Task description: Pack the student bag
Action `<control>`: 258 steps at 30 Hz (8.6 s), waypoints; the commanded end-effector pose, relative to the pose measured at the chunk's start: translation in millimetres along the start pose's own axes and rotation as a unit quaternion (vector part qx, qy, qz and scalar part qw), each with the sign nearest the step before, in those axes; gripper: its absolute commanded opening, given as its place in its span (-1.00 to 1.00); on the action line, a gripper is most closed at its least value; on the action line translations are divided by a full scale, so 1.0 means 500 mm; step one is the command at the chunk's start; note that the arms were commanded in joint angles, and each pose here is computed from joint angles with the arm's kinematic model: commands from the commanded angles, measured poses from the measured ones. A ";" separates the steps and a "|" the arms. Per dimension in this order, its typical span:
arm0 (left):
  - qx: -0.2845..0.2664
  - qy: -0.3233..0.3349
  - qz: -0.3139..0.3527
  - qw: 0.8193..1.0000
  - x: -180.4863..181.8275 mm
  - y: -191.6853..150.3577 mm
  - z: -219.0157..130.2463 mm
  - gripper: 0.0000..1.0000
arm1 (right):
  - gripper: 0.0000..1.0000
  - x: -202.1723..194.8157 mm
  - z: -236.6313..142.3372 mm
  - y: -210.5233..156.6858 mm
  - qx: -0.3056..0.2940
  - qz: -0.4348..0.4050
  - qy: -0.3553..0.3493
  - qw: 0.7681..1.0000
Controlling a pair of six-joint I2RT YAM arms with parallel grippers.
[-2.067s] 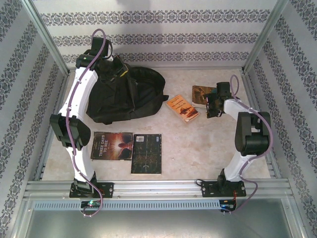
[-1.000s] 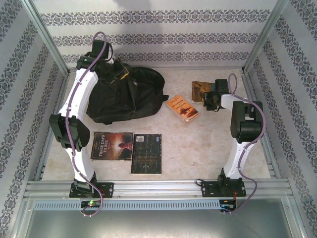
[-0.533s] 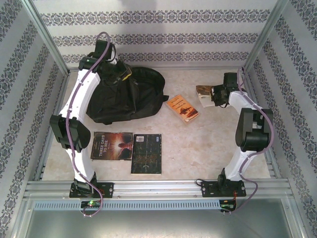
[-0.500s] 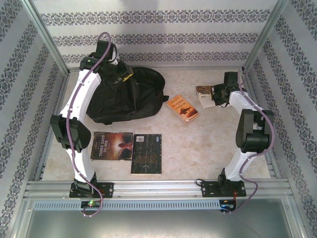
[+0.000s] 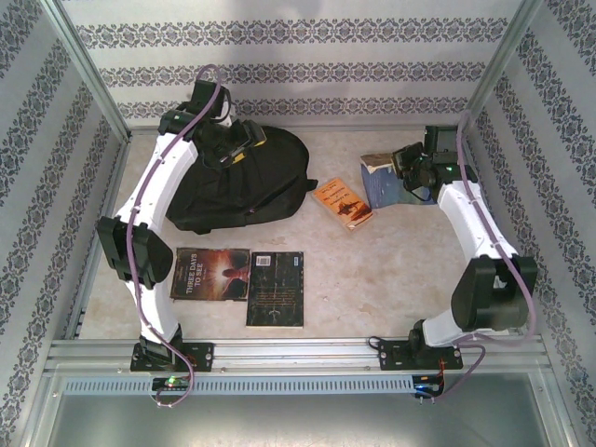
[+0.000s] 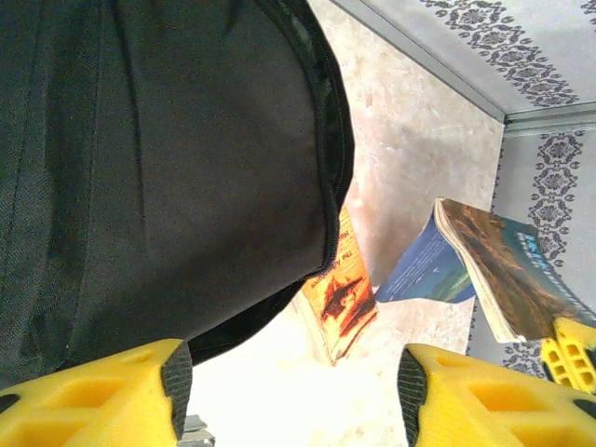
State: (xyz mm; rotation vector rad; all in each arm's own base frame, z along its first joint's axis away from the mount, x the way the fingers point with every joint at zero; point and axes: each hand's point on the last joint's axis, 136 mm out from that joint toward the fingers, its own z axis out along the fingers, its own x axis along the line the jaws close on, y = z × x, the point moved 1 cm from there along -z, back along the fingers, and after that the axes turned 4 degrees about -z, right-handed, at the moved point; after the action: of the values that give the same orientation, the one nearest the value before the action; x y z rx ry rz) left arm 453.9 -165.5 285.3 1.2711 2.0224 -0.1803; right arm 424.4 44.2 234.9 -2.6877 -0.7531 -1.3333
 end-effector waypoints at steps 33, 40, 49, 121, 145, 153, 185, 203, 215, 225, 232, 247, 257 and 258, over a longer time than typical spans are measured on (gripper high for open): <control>0.163 -0.322 -0.014 0.932 -0.102 -0.205 0.070 0.43 | -1.00 0.178 -0.265 -0.430 0.319 -0.305 0.360 0.822; 0.152 -0.385 -0.055 0.909 -0.127 -0.182 0.038 0.27 | -1.00 0.139 -0.232 -0.399 0.293 -0.291 0.325 0.851; 0.130 -0.401 -0.049 0.906 -0.142 -0.164 0.000 -0.37 | -1.00 0.056 -0.187 -0.380 0.275 -0.290 0.253 0.881; 0.103 -0.385 0.099 0.912 -0.197 -0.256 -0.177 -0.47 | -1.00 0.199 -0.238 -0.415 0.326 -0.302 0.399 0.802; -0.222 -0.442 -0.050 0.868 -0.262 -0.029 -0.314 -1.00 | 0.96 0.257 -0.218 -0.334 0.194 -0.054 0.383 0.902; -0.251 -0.453 -0.073 0.852 -0.277 0.001 -0.324 -1.00 | 0.96 0.318 -0.208 -0.391 0.221 -0.012 0.403 0.888; -0.260 -0.386 -0.084 0.881 -0.235 -0.050 -0.269 -1.00 | 0.14 0.412 -0.163 -0.362 0.161 -0.035 0.434 0.886; -0.161 -0.256 0.036 0.952 -0.197 -0.124 -0.170 0.26 | -1.00 0.249 -0.157 -0.216 0.069 -0.082 0.299 0.948; -0.055 0.023 0.130 0.990 -0.060 -0.141 -0.026 0.53 | -1.00 -0.041 -0.252 -0.168 -0.021 -0.225 0.002 0.974; 0.006 0.153 0.196 0.969 -0.032 -0.132 0.132 0.67 | -1.00 -0.115 -0.269 -0.203 0.016 -0.262 -0.023 0.965; 0.027 0.157 0.226 0.961 -0.029 -0.137 0.230 0.61 | -1.00 -0.131 -0.246 -0.228 0.046 -0.250 -0.014 0.967; 0.012 0.179 0.223 0.958 0.001 -0.106 0.322 0.38 | -1.00 -0.145 -0.221 -0.261 0.079 -0.268 -0.016 0.960; -0.002 0.183 0.213 0.960 0.016 -0.074 0.327 -0.83 | -1.00 -0.132 -0.221 -0.268 0.084 -0.281 -0.010 0.956; -0.008 0.181 0.215 0.960 0.010 -0.070 0.318 -0.96 | -1.00 -0.129 -0.221 -0.267 0.083 -0.282 -0.008 0.956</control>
State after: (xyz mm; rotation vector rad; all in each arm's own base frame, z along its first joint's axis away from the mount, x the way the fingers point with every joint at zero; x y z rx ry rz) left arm 492.6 -263.6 143.0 1.8372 1.9879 0.2383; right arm 242.5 99.4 212.7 -2.5097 -1.6135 -1.1329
